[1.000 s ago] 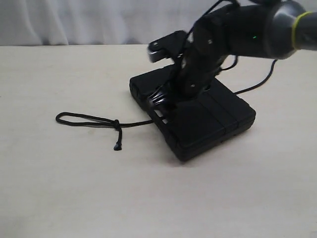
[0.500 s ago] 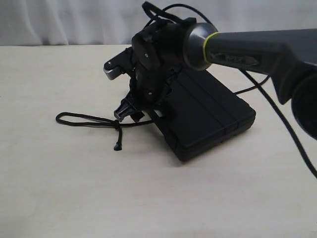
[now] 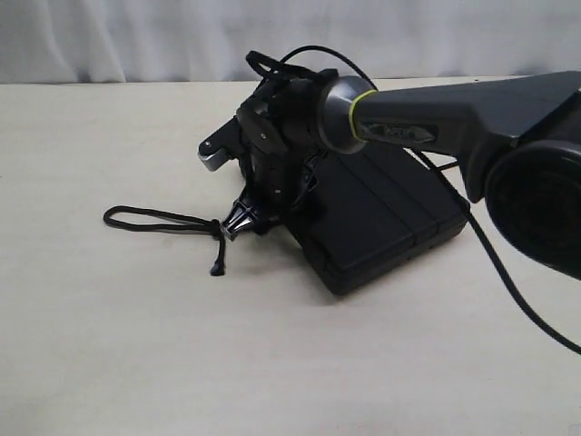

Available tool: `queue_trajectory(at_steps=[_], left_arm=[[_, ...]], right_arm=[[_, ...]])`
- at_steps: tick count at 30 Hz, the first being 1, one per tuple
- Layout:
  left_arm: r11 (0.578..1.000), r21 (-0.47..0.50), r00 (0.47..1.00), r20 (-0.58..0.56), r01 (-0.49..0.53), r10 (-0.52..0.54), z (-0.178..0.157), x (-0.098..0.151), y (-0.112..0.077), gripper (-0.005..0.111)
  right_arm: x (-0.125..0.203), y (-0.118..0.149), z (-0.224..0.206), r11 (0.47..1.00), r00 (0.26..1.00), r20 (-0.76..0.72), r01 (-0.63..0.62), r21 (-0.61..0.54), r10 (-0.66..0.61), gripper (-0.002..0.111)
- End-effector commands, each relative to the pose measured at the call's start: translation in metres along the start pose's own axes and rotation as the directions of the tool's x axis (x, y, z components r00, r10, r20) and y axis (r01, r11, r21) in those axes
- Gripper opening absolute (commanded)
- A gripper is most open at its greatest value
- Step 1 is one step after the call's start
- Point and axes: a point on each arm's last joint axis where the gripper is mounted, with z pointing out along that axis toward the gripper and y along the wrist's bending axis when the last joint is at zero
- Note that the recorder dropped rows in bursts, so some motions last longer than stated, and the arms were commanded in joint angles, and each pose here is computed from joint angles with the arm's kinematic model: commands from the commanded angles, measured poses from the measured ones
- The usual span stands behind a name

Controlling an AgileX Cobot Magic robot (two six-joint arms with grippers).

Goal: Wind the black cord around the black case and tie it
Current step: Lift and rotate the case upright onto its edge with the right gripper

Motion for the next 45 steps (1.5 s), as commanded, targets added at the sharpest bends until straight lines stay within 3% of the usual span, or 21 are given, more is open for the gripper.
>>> queue_trajectory(at_steps=[1,5,8,19,22,27,38,45], left_arm=[[1.0,-0.002,1.0,0.005,0.003,-0.003,0.0,0.0,0.0,0.0],[1.0,-0.002,1.0,0.005,0.003,-0.003,0.0,0.0,0.0,0.0],[1.0,-0.002,1.0,0.005,0.003,-0.003,0.0,0.0,0.0,0.0],[1.0,-0.002,1.0,0.005,0.003,-0.003,0.0,0.0,0.0,0.0],[1.0,-0.002,1.0,0.005,0.003,-0.003,0.0,0.0,0.0,0.0],[1.0,-0.002,1.0,0.005,0.003,-0.003,0.0,0.0,0.0,0.0],[1.0,-0.002,1.0,0.005,0.003,-0.003,0.0,0.0,0.0,0.0],[1.0,-0.002,1.0,0.005,0.003,-0.003,0.0,0.0,0.0,0.0]], right_arm=[[0.002,-0.006,0.003,1.0,1.0,-0.022,-0.006,0.021,0.006,0.04],[0.004,-0.006,0.002,1.0,0.999,-0.037,0.004,0.022,-0.003,0.014],[0.003,-0.008,-0.007,1.0,0.999,-0.035,0.0,0.026,0.001,0.004],[0.003,-0.027,-0.106,0.995,0.993,0.069,-0.095,0.021,0.093,0.004],[0.005,-0.039,-0.147,0.993,0.983,0.161,-0.1,0.058,0.09,0.004],[0.014,-0.06,-0.178,0.982,0.965,0.208,-0.175,0.072,0.157,0.004],[0.039,-0.133,-0.174,0.933,0.933,0.166,-0.34,0.119,0.319,0.004],[0.053,-0.138,-0.154,0.953,0.962,0.084,-0.269,0.142,0.259,0.004]])
